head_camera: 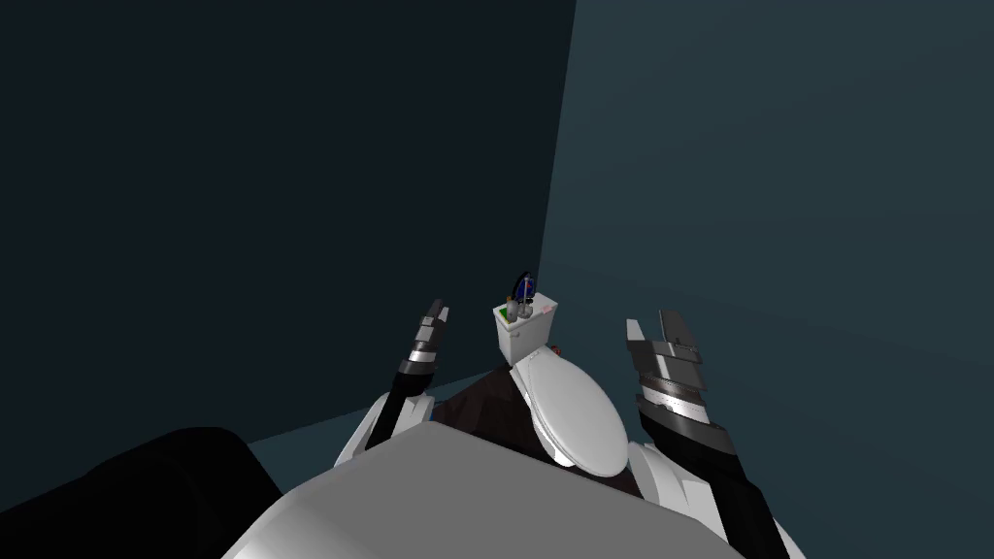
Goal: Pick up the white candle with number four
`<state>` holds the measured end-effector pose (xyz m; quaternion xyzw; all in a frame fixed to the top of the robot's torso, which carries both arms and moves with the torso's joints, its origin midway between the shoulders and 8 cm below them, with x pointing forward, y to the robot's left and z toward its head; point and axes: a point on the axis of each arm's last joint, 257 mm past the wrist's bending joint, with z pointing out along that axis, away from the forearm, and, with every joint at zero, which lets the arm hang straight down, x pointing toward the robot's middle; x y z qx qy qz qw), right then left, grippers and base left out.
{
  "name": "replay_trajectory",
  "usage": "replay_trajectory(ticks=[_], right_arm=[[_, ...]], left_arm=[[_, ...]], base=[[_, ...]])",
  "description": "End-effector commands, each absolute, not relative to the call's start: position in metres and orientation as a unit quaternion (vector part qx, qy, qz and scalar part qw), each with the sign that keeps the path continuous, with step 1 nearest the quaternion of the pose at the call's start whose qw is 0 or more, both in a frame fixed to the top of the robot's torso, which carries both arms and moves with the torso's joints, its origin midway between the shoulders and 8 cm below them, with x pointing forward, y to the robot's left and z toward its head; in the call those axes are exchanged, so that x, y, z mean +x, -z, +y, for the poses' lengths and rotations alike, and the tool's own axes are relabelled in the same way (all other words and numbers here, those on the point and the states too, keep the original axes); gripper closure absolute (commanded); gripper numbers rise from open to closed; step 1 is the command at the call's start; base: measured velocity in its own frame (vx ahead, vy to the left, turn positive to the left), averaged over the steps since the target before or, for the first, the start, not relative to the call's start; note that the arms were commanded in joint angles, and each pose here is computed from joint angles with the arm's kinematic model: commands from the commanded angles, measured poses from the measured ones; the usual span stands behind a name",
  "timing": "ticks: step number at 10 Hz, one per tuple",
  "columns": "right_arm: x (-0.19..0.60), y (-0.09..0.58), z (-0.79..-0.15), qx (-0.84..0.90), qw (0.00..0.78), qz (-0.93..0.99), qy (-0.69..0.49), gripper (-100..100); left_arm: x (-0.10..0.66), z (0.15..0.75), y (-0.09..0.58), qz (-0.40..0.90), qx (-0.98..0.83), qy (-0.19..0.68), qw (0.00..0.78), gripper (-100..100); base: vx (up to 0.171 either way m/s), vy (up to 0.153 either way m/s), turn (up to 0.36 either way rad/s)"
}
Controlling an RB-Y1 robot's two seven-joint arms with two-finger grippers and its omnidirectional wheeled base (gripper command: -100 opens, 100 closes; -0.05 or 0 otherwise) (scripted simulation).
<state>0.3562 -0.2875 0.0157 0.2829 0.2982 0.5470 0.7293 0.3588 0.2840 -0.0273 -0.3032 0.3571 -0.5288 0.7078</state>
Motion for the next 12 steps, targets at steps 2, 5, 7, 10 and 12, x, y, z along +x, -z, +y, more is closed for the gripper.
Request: replay_trajectory(ticks=[2, 5, 7, 10, 12], right_arm=[[0.356, -0.016, -0.287, 0.283, 0.729, 0.298, -0.547, 0], [0.356, -0.016, -0.287, 0.283, 0.729, 0.298, -0.547, 0], [0.356, -0.016, -0.288, 0.283, 0.729, 0.298, -0.547, 0], [0.356, -0.016, -0.288, 0.283, 0.729, 0.298, -0.547, 0], [0.356, -0.016, -0.288, 0.283, 0.729, 0.298, -0.547, 0]], left_arm=[[0.359, 0.299, 0.031, 0.376, -0.313, 0.512, 0.706, -100], [0.356, 0.324, 0.037, 0.39, -0.343, 0.487, 0.703, -100], [0.356, 0.336, 0.044, 0.398, -0.362, 0.473, 0.697, -100], [0.352, 0.36, 0.057, 0.41, -0.399, 0.448, 0.687, -100], [0.35, 0.372, 0.065, 0.417, -0.42, 0.434, 0.679, -100]], base=[[0.021, -0.013, -0.118], [0.027, -0.018, -0.135], [0.013, -0.013, -0.089], [0.014, -0.016, -0.123], [0.011, -0.014, -0.109]])
